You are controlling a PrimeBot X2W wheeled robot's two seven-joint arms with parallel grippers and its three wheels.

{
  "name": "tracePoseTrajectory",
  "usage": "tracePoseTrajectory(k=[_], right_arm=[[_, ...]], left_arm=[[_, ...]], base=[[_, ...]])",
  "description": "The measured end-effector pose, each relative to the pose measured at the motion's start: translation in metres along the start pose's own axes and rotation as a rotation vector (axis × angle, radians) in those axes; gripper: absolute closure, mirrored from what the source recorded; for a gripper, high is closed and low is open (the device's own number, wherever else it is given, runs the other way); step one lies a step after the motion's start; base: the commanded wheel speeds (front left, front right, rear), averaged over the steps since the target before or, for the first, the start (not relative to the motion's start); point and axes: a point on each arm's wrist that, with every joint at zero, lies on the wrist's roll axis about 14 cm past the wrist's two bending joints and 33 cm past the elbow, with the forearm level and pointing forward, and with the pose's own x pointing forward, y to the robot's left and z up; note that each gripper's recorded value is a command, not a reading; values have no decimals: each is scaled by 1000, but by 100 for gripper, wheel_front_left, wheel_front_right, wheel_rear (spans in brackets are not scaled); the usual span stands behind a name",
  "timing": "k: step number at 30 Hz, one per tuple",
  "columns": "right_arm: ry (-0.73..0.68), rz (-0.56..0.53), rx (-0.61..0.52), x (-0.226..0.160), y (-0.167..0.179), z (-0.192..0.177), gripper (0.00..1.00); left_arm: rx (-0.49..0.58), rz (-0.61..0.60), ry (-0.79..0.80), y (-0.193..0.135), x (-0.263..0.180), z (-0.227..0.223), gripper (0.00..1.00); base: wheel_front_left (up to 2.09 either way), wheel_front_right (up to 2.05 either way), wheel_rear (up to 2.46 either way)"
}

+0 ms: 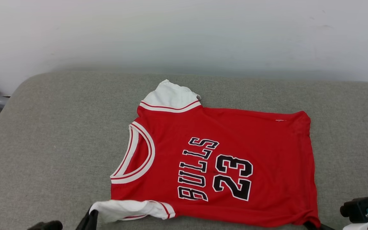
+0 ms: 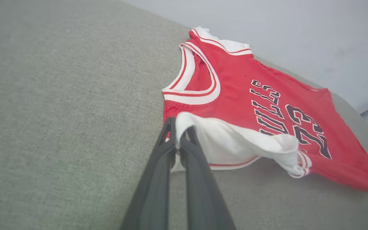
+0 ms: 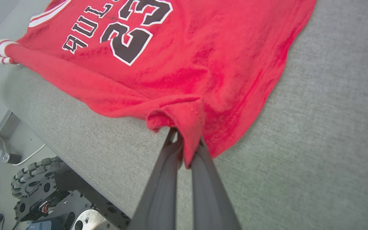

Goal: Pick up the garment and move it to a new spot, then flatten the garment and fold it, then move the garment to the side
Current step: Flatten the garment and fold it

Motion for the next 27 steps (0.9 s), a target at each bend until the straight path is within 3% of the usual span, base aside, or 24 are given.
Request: tracePoseTrajectory(k=[5, 14, 27], right_arm=[[-20, -3, 8, 3, -3, 12, 100], [-28, -21, 31, 18, -18, 33, 100], [43, -78, 58, 56, -50, 35, 100]], left_arm=[[93, -79, -24, -10, 30, 27, 100], [198, -201, 50, -30, 90, 36, 100], [265, -193, 182, -15, 164, 9, 100]], base=[[0, 0, 0], [0, 0, 0], [0, 0, 0]])
